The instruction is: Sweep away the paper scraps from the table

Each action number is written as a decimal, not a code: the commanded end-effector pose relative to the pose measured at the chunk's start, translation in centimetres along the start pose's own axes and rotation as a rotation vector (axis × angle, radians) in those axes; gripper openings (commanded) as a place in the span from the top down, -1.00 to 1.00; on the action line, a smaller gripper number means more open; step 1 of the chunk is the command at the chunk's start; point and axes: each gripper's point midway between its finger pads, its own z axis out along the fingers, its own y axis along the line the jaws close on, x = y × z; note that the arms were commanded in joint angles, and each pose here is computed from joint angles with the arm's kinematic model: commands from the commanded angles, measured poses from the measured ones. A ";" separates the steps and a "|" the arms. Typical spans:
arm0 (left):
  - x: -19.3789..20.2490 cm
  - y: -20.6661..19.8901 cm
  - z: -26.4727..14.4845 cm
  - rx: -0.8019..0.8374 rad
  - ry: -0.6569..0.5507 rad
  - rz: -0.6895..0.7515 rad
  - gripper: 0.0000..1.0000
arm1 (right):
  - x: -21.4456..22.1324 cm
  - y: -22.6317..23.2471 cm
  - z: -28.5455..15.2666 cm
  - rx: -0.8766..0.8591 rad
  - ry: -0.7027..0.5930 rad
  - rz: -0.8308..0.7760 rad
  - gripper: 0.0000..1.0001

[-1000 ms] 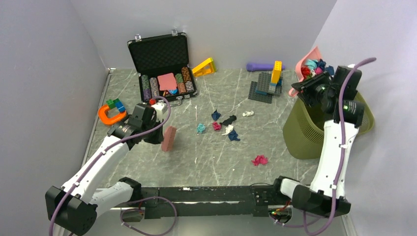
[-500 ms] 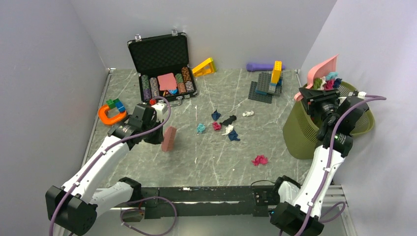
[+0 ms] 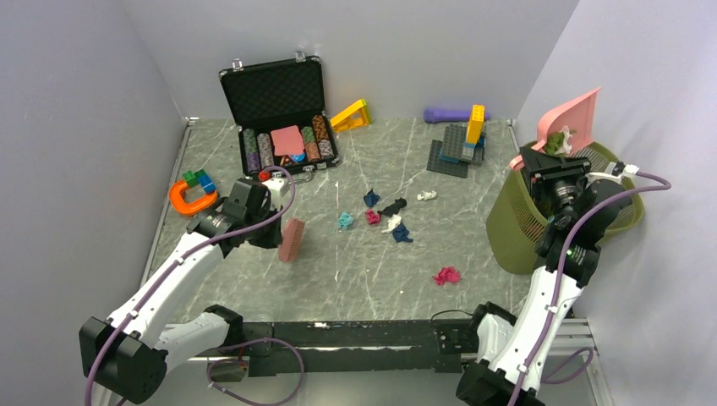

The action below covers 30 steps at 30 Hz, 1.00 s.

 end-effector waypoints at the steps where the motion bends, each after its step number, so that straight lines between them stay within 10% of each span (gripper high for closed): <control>1: -0.8 -0.5 0.4 0.018 -0.030 0.005 1.00 | -0.9 0.1 -0.3 -0.031 -0.084 0.004 1.00; 8: -0.7 -0.5 0.6 0.012 -0.023 0.010 1.00 | -0.2 -3.7 0.8 0.056 -0.061 0.147 1.00; 30: -0.5 -0.2 0.7 -0.024 -0.015 0.021 1.00 | -1.6 4.3 -0.4 -0.499 -0.080 0.166 1.00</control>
